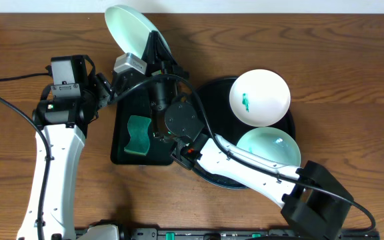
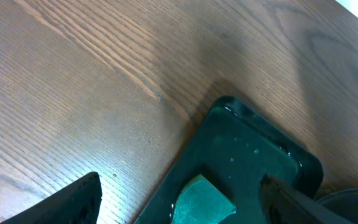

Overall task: Clean dirty plates on tray and stack at the side
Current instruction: 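Lift the pale green plate with the right gripper and carry it right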

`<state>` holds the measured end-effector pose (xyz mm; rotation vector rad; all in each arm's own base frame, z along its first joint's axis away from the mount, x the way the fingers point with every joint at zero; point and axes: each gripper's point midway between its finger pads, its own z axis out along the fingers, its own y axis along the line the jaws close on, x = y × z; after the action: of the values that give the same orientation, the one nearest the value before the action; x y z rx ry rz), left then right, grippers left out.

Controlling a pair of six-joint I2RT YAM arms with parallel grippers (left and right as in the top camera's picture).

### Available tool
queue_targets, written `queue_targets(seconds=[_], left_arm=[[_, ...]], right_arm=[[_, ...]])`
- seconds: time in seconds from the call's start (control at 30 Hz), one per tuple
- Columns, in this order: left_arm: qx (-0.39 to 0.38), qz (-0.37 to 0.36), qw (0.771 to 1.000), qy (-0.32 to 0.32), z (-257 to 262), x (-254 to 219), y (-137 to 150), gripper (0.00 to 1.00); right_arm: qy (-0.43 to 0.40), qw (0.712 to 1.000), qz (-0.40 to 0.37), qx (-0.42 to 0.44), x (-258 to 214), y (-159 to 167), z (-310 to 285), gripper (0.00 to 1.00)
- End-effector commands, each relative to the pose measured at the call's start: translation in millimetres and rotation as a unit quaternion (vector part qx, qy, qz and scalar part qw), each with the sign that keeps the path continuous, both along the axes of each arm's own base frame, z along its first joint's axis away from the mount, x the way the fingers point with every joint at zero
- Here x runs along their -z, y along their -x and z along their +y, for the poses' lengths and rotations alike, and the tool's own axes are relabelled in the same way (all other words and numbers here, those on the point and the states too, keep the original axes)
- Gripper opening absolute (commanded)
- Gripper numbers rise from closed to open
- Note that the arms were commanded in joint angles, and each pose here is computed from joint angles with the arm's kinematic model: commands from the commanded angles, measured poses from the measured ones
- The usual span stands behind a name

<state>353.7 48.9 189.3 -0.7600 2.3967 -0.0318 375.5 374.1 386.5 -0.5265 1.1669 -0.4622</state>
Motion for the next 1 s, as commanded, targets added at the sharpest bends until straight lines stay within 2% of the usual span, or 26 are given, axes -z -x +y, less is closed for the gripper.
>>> queue_targets(seconds=[0.0,0.23,0.43,0.73,0.97], left_arm=[[-0.007,-0.004,1.0,0.0,2.4,-3.3,-1.0,0.81],[-0.007,-0.004,1.0,0.0,2.4,-3.3,-1.0,0.81],[-0.007,-0.004,1.0,0.0,2.4,-3.3,-1.0,0.81],[-0.007,-0.004,1.0,0.0,2.4,-3.3,-1.0,0.81],[-0.007,-0.004,1.0,0.0,2.5,-3.3,-1.0,0.81]], right_arm=[[-0.011,1.0,0.0,0.011,-6.6,1.1,-4.5,0.01],[-0.019,0.994,0.103,0.024,48.4,-12.8,-4.8,0.01],[-0.073,0.976,0.203,0.033,104.7,-24.0,-15.8,0.01],[-0.134,0.967,0.202,0.077,97.5,-55.2,-62.0,0.01],[-0.211,0.945,0.203,0.144,91.3,-87.8,-137.1,0.01]])
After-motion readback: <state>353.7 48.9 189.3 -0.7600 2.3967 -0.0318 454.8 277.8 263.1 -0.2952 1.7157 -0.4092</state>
